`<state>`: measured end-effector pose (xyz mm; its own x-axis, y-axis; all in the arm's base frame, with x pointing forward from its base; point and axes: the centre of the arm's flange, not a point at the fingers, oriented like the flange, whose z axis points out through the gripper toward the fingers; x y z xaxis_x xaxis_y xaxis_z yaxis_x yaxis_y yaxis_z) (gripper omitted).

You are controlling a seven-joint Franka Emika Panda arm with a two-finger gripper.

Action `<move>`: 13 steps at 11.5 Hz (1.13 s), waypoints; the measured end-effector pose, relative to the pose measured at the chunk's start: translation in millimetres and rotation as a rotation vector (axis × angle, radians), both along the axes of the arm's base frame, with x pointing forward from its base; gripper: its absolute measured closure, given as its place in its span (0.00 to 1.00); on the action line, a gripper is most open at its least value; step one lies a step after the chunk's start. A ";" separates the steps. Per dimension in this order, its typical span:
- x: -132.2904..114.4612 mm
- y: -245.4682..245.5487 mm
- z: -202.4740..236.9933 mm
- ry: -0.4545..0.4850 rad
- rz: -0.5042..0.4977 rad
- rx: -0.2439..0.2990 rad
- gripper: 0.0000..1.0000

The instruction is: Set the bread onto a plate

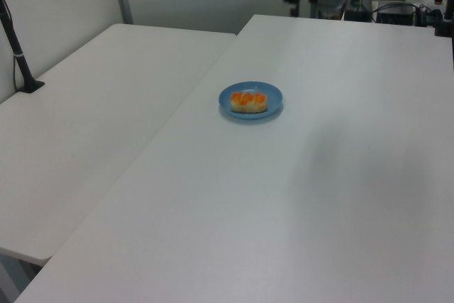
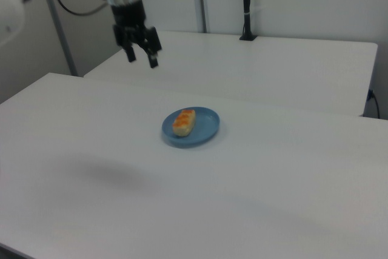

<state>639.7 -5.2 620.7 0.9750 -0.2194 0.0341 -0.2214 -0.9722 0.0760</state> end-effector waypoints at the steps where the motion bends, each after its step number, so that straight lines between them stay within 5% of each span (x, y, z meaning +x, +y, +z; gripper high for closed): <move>1: -24.0 -1.5 26.8 0.007 0.025 0.004 0.00; 5: -99.2 -8.5 74.7 -0.029 0.097 0.028 0.00; 8: -89.2 -10.3 40.8 -0.133 0.107 0.027 0.00; 13: -93.6 -8.2 16.8 -0.070 0.193 0.027 0.00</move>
